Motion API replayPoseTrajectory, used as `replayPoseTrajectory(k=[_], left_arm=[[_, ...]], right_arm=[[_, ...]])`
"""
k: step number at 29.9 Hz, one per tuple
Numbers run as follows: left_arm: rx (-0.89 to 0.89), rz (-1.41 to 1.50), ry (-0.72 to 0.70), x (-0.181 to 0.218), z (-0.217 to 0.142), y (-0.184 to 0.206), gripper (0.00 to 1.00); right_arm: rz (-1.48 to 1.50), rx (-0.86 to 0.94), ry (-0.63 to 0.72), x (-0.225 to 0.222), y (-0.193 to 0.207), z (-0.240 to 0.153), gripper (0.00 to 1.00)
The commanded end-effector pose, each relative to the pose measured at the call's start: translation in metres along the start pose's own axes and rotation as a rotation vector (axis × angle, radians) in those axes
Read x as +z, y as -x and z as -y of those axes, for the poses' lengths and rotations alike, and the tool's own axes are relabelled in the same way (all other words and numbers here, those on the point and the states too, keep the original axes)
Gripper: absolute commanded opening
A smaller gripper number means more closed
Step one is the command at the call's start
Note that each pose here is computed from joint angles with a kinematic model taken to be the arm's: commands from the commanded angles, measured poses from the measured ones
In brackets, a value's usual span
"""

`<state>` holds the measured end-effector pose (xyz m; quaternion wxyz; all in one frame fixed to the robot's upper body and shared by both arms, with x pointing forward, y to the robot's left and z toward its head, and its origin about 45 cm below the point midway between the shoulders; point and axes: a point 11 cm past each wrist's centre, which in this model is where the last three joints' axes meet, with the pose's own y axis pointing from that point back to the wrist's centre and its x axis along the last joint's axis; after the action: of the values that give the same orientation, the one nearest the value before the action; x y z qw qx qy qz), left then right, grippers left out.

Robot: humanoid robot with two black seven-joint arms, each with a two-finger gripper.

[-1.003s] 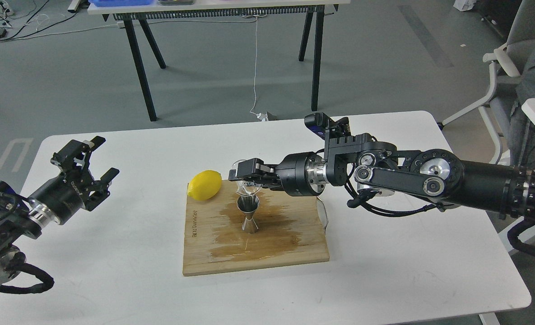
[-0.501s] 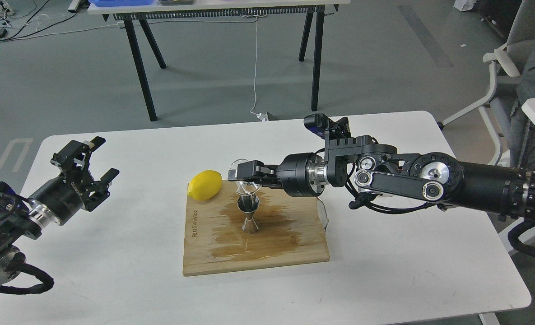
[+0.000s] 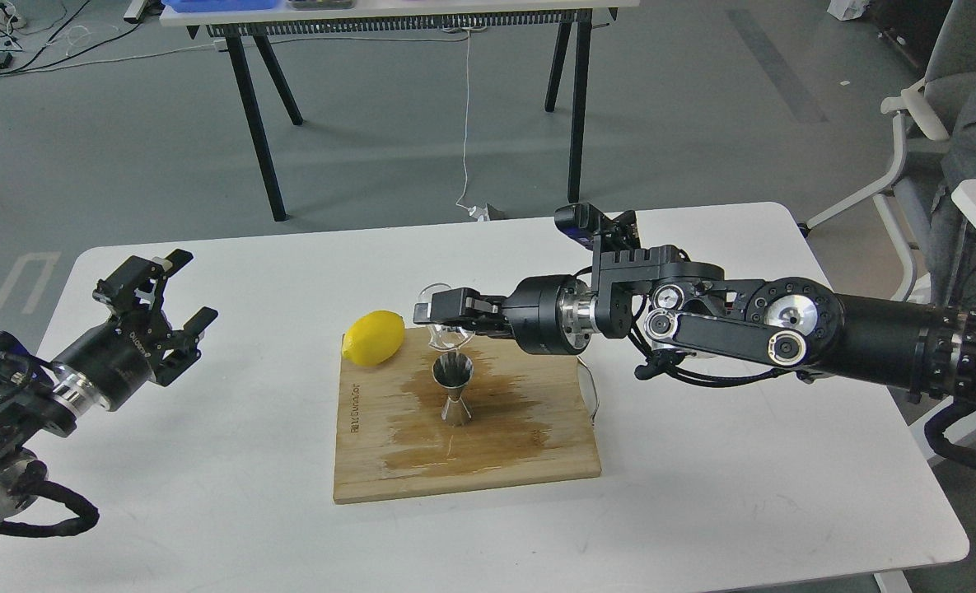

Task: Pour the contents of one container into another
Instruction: 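Tilt the glass cup over the jigger to pour into it, then carry the glass cup back away from the board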

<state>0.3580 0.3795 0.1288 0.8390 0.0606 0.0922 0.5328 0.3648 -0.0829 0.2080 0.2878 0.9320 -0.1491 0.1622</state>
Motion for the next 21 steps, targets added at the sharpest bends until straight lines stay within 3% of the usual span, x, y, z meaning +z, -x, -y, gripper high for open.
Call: replayPoseTrajectory(k=[1,21], left_arm=[[-0.006,-0.007,0.002,-0.0017,0.0024,0.0037,0.98],[-0.007,-0.008,0.001,-0.0023,0.0028,0.0045,0.98]], right_arm=[[-0.001,0.005,-0.005,-0.0007,-0.0006,0.0001,0.27],[-0.018,0.01,-0.016,0.0004,0.0011,0.0003,0.27]])
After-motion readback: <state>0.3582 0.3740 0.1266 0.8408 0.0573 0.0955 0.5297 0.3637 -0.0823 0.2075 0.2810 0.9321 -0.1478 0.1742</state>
